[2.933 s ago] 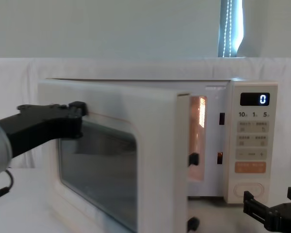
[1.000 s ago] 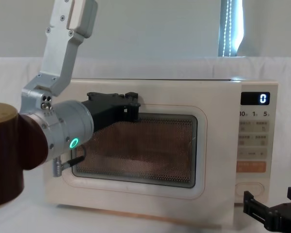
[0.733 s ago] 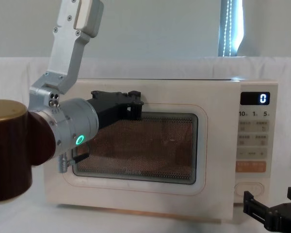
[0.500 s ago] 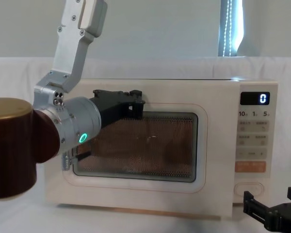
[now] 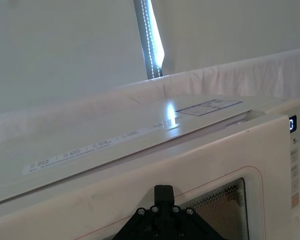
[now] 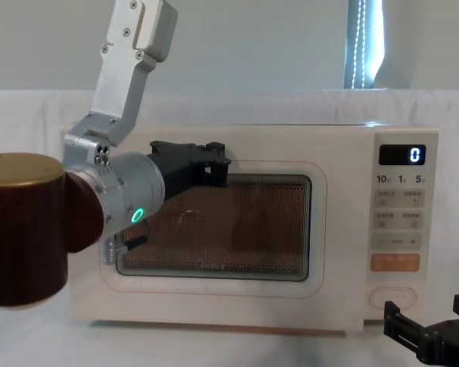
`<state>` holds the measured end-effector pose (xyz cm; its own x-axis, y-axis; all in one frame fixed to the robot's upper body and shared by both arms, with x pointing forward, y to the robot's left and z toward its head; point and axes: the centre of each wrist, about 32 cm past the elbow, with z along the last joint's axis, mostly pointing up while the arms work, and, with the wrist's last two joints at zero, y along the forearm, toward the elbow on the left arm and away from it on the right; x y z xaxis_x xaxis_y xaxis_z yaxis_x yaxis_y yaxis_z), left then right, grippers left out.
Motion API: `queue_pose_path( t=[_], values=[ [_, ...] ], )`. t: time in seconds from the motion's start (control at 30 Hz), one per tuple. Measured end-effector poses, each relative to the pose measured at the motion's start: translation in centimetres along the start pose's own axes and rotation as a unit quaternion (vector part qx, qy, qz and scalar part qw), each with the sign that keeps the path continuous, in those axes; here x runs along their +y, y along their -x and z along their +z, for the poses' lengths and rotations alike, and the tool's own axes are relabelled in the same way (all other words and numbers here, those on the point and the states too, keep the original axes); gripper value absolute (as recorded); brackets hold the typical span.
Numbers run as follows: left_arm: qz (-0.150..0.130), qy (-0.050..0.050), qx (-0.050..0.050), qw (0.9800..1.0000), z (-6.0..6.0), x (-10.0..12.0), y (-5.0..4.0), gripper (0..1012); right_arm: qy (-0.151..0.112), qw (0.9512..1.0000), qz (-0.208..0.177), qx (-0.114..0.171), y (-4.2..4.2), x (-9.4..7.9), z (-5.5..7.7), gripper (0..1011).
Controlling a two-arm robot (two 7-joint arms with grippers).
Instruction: Press the button to open the microwave door with one hand; close the microwave door with the other hand.
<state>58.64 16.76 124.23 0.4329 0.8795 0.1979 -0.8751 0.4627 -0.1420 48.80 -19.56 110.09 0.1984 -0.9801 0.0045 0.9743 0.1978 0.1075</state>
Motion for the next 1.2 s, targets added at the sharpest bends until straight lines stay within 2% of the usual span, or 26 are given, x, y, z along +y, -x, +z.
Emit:
queue_pose_path(
  t=[0.37,0.67,1.2],
  values=[
    [-0.006,0.002,-0.002,1.0000,0.1,-0.8,0.18,0,0.000,1.0000,0.000,0.000,0.00,0.0,0.0,1002],
    [-0.007,0.003,0.008,0.9999,0.0,-1.3,0.62,0,0.000,1.0000,0.000,0.000,0.00,0.0,0.0,1002],
    [-0.002,0.001,0.014,0.9999,-0.4,-1.8,0.96,0,0.000,1.0000,0.000,0.000,0.00,0.0,0.0,1002]
  ],
)
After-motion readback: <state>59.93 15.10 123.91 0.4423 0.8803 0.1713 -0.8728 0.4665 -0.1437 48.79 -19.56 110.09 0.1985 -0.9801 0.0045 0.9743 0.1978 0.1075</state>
